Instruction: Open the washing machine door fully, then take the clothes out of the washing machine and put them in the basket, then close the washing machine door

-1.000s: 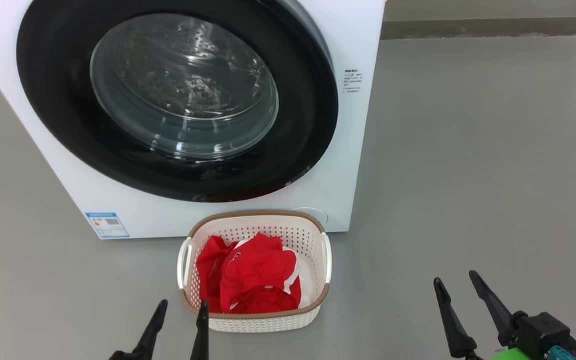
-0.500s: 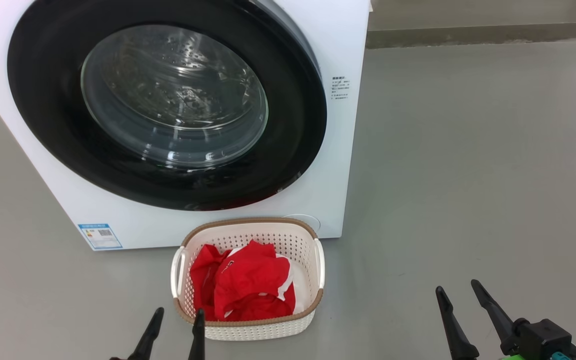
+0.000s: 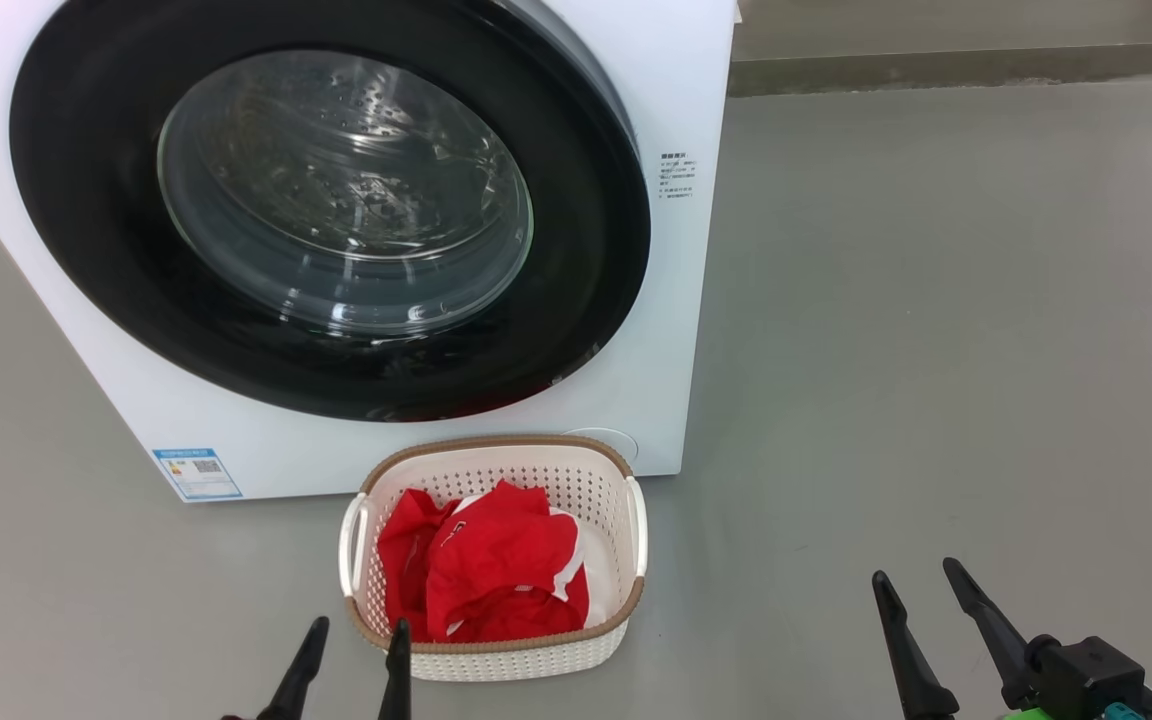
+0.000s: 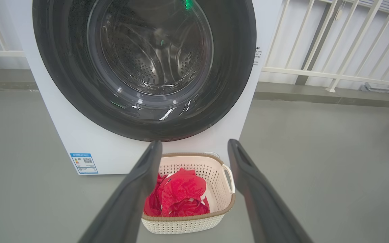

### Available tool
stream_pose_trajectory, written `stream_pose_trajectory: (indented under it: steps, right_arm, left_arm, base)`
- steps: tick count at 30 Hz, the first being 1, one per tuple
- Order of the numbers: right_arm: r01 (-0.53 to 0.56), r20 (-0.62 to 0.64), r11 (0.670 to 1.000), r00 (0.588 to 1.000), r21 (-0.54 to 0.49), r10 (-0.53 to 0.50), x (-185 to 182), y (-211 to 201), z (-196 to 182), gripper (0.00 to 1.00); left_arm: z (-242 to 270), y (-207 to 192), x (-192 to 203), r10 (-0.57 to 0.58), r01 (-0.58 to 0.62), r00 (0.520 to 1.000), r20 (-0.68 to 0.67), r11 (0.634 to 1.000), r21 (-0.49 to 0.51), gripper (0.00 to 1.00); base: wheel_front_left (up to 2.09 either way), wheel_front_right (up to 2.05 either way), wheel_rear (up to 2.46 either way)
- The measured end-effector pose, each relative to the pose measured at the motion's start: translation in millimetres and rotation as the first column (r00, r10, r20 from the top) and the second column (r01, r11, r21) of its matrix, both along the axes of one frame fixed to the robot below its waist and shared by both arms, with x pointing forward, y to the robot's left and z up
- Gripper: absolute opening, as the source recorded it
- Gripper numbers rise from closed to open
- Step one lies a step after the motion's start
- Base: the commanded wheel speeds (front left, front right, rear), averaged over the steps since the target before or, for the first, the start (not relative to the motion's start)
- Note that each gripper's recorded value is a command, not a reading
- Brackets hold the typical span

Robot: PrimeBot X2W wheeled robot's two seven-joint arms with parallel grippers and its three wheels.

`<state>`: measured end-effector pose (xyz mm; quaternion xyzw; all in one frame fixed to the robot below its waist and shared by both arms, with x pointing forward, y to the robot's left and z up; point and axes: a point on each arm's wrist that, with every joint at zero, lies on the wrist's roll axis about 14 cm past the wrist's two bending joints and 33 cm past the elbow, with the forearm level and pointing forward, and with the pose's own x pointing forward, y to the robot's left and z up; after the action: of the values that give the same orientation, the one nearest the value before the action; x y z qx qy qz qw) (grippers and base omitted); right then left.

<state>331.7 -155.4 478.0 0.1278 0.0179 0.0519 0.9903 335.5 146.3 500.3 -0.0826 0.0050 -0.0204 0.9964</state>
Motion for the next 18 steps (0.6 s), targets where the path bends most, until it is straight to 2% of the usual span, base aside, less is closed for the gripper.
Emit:
stream_pose_trajectory:
  steps: [14, 15, 18]
  right_arm:
    - [0.004, 0.0, 1.0, 1.0, -0.001, -0.004, 0, -1, 1, 1.0]
    - [0.004, 0.001, 1.0, 1.0, -0.001, -0.004, 0, -1, 1, 0.0]
    - [0.005, -0.042, 1.0, 0.999, 0.005, -0.005, -4, 0, -12, 0.0]
  left_arm:
    - [-1, 1, -1, 0.004, -0.004, 1.0, -0.004, 1.0, 0.005, 1.0]
    - [-1, 1, -1, 0.004, -0.004, 1.0, -0.004, 1.0, 0.006, 0.0]
    - [-15, 0, -5, 0.006, -0.006, 0.999, -0.049, 1.0, 0.006, 0.0]
  base:
    - [0.0, 0.0, 0.0]
    - [0.0, 0.0, 0.0]
    - [0.0, 0.0, 0.0]
